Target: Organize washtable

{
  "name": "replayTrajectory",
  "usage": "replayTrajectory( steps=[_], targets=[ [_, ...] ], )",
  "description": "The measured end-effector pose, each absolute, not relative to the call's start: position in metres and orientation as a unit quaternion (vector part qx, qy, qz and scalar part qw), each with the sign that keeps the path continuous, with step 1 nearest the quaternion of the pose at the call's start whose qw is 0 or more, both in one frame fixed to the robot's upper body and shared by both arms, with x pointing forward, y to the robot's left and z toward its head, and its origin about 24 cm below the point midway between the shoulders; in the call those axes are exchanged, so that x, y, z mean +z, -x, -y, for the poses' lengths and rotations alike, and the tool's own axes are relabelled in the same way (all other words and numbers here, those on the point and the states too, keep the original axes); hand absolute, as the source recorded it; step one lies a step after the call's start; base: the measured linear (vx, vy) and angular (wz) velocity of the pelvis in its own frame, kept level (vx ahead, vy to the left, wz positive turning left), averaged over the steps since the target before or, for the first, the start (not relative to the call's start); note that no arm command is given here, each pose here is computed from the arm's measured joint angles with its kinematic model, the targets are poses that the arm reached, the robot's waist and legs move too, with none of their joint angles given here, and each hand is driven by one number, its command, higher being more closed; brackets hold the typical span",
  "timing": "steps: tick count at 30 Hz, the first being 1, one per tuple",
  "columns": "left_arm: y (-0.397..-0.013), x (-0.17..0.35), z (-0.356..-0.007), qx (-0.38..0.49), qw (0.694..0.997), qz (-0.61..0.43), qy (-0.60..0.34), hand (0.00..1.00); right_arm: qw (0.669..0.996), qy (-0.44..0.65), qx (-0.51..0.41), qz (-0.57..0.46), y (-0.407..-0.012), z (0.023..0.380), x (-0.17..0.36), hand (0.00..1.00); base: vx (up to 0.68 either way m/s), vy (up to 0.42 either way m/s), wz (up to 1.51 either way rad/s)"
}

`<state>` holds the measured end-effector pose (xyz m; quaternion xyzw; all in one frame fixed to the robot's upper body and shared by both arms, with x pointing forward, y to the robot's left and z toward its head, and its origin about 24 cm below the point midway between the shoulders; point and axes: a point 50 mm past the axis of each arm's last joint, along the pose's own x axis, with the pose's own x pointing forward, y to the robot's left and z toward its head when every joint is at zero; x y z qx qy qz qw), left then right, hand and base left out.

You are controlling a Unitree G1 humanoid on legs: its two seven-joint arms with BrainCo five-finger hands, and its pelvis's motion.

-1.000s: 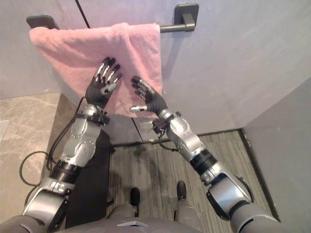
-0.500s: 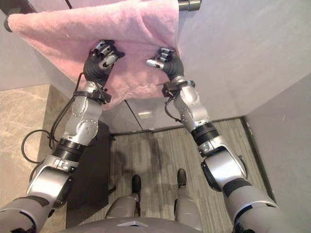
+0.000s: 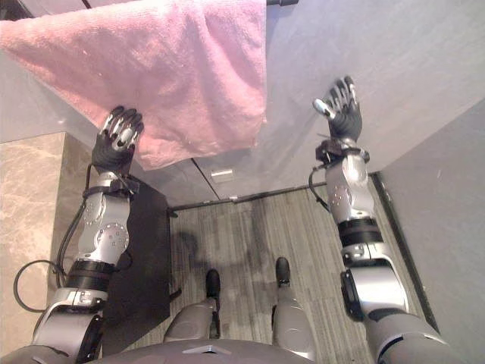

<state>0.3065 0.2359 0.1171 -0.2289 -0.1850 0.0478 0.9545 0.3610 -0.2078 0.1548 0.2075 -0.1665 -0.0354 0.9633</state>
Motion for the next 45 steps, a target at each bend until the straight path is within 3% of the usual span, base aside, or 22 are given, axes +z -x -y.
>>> replayTrajectory(
  steps=[12,19,26,30,32,37,45],
  targets=[
    [-0.256,0.018,-0.236,0.126,0.955,0.021,0.267,0.0,0.971,-0.188,-0.111,0.095,-0.325,0.236,0.089,0.0,-0.01,0.0,0.01],
    [-0.225,-0.042,-0.221,0.113,0.973,-0.127,0.155,0.0,0.97,-0.139,-0.192,-0.047,-0.282,0.262,0.012,0.0,0.03,0.007,0.06],
    [-0.174,-0.101,-0.21,0.103,0.95,-0.283,0.078,0.0,0.95,-0.109,-0.207,-0.205,-0.207,0.258,-0.068,0.0,0.03,0.009,-0.07],
    [-0.136,-0.137,-0.202,0.101,0.911,-0.396,0.055,0.0,0.905,-0.099,-0.209,-0.356,-0.145,0.243,-0.124,0.0,0.04,0.014,-0.16],
    [-0.109,-0.154,-0.201,0.118,0.878,-0.461,0.053,0.0,0.855,-0.122,-0.222,-0.452,-0.099,0.228,-0.153,0.0,0.03,0.018,-0.12],
    [-0.086,-0.162,-0.208,0.177,0.843,-0.502,0.074,0.0,0.778,-0.175,-0.303,-0.522,-0.044,0.223,-0.169,0.0,0.0,0.018,-0.2],
    [-0.083,-0.163,-0.208,0.177,0.839,-0.51,0.072,0.0,0.751,-0.184,-0.325,-0.545,-0.014,0.22,-0.172,0.0,-0.01,-0.015,-0.09]
  ],
)
